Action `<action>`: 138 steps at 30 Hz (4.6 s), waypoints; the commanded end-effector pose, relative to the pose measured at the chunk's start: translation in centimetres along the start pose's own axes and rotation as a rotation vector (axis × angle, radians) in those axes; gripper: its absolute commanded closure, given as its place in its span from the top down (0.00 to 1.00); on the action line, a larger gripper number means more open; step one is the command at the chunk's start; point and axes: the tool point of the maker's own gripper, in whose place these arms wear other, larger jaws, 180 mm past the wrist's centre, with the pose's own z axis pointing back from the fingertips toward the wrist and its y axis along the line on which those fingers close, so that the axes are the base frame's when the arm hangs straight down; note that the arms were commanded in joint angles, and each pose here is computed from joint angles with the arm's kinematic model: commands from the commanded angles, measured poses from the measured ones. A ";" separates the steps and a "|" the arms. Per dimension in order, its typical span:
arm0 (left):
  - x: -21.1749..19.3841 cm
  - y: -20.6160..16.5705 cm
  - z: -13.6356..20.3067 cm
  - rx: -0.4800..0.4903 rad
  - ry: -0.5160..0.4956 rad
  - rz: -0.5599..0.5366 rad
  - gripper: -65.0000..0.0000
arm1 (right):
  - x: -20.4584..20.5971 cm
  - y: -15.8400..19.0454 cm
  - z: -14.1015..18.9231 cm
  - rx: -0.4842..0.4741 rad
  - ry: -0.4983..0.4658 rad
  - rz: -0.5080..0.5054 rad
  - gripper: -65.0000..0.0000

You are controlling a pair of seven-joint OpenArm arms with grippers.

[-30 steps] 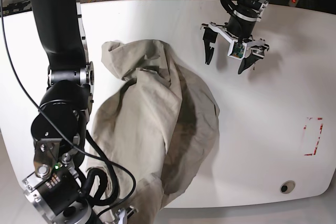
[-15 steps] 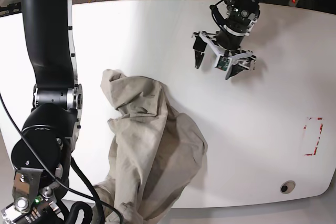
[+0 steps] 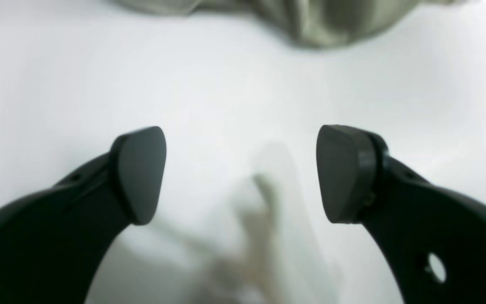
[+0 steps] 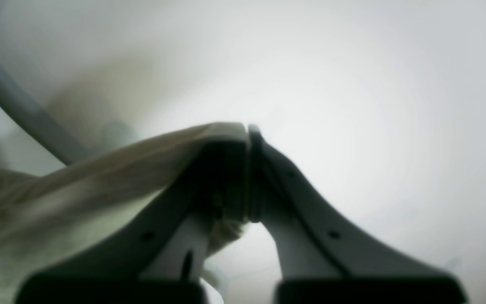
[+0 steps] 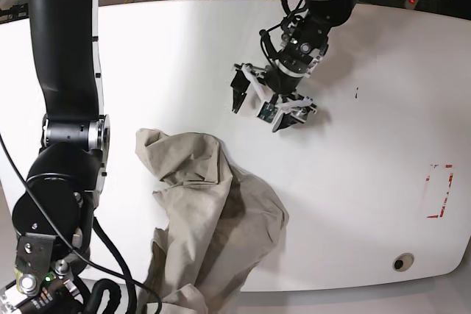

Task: Fold the T-shirt properly
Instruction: 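Lower the left gripper onto the shirt and grasp a fabric edge, then stretch the shirt between both grippers, pulling them apart, then lift the stretched shirt with both grippers and lay it flat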

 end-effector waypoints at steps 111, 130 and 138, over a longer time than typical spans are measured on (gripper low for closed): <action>19.8 29.1 19.8 0.365 -0.321 -0.063 0.00 | -9.8 1.4 2.1 -0.014 0.146 -0.078 0.00; 4.0 22.7 18.0 0.208 0.024 0.116 0.00 | -28.3 16.0 10.8 0.140 0.531 -0.413 0.00; -1.1 20.7 19.5 0.175 0.162 0.154 0.00 | -32.1 20.4 15.9 0.166 0.663 -0.501 0.00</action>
